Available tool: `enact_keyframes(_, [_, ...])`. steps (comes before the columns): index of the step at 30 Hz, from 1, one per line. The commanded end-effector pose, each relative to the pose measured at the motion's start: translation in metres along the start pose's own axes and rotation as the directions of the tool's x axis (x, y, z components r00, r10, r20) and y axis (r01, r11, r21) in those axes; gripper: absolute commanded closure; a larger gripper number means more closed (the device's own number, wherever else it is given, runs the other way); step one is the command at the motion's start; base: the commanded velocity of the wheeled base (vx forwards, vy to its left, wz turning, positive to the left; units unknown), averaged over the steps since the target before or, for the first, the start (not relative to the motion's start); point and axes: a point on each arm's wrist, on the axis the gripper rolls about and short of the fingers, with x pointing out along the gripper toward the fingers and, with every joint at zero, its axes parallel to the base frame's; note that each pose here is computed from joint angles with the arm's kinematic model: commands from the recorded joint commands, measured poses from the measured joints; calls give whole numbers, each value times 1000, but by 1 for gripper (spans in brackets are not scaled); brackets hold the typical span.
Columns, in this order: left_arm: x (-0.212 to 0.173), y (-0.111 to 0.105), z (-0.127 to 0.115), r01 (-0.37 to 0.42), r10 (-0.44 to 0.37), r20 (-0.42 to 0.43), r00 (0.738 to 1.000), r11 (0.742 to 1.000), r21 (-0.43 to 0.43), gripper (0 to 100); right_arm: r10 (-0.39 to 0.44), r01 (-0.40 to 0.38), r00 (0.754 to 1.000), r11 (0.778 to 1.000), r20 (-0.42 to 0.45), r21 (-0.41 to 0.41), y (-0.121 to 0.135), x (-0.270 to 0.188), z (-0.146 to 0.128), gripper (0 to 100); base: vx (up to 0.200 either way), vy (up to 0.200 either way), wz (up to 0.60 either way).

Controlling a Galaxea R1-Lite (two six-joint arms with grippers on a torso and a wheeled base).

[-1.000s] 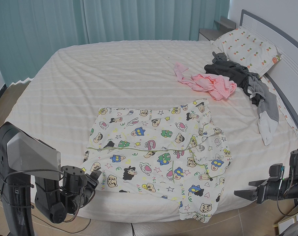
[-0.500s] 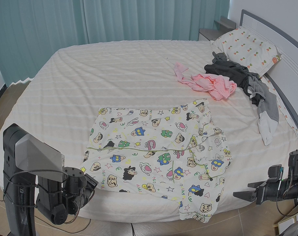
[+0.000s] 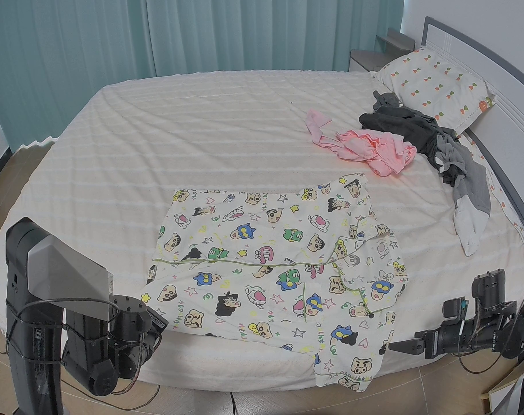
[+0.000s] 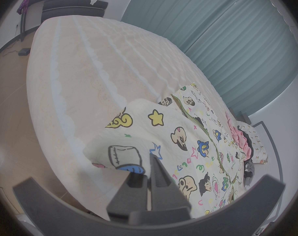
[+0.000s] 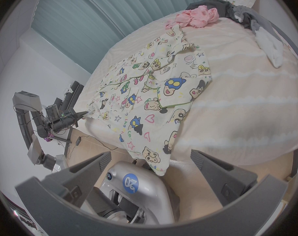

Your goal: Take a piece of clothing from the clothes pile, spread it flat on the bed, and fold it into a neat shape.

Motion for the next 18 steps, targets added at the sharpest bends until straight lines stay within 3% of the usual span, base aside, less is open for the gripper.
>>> enact_keyframes(1, [-2,1,0,-12,12,13,1000,1000,15,100,16,-8,990,998,-143,56,-16,47,-24,0,0,0,0])
enact_keyframes(9, [-2,1,-2,-9,9,6,1000,1000,15,100,65,-64,984,998,-166,12,3,76,-18,0,0,0,0])
enact_keyframes(18, [-2,2,-2,-11,11,4,1000,1000,16,100,7,-5,988,1000,-154,16,10,96,-15,0,0,0,0])
